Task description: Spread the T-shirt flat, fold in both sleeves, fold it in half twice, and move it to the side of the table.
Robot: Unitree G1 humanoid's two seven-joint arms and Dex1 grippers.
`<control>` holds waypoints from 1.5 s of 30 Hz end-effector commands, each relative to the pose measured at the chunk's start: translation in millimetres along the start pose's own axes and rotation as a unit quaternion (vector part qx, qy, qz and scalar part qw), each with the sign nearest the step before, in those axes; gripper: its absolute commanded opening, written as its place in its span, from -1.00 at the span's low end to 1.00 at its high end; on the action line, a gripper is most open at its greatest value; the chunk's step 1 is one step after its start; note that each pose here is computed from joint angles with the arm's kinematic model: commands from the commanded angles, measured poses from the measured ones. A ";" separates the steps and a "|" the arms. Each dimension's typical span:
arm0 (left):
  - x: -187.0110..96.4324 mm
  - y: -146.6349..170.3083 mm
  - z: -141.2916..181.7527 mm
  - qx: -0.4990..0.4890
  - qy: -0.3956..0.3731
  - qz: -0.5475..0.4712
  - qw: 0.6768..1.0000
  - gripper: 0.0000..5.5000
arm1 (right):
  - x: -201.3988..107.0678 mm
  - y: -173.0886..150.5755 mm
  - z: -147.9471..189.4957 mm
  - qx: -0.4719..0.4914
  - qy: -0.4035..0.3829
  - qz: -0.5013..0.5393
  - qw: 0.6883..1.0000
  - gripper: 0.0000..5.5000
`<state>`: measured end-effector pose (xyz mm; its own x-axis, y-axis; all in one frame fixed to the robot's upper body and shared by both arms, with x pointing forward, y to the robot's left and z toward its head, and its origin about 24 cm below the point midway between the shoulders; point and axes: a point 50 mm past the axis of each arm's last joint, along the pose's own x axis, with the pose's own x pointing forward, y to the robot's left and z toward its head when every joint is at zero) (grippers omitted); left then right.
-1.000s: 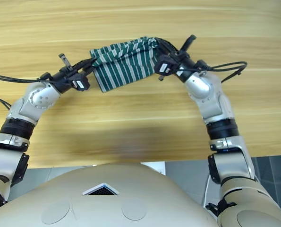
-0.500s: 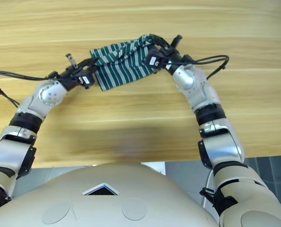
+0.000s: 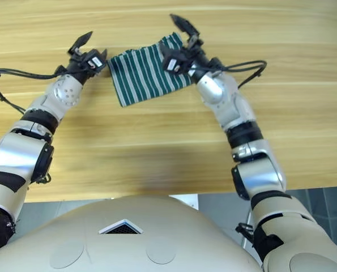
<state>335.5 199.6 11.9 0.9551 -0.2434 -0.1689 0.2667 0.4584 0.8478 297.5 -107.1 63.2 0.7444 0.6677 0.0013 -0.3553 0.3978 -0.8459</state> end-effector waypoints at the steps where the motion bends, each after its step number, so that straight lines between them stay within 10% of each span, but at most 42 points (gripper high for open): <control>1: -5.5 3.8 -15.8 0.005 0.045 0.013 0.999 0.35 | 7.7 11.9 3.0 0.124 0.002 0.026 0.992 0.28; 10: -40.6 35.1 -56.8 -0.136 0.103 0.206 0.964 0.51 | 53.5 41.9 -19.8 0.504 0.070 0.095 0.856 0.28; 19: -59.9 27.6 -57.8 -0.199 0.063 0.264 0.942 0.51 | 52.2 49.5 -48.3 0.606 0.264 -0.010 0.750 0.28; 33: -77.6 18.0 -58.2 -0.250 0.042 0.312 0.915 0.51 | -156.5 -5.9 -170.7 0.523 0.551 -0.535 0.368 0.28; 39: -66.6 12.5 -47.6 -0.318 0.030 0.314 0.894 0.51 | -201.9 8.0 -173.4 0.503 0.565 -0.590 0.281 0.28; 42: -47.9 7.7 -23.6 -0.345 -0.014 0.287 0.894 0.51 | -211.7 -30.5 -176.5 0.431 0.515 -0.659 0.339 0.28; 45: -30.7 7.1 1.5 -0.373 -0.058 0.267 0.887 0.51 | -139.7 -92.6 -160.3 0.364 0.394 -0.662 0.523 0.28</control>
<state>293.8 229.0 10.6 0.9650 0.1697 0.1998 -0.2194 0.9401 0.2609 270.0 -370.3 17.6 0.3248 -0.8857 -0.3317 0.9393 0.3432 0.0032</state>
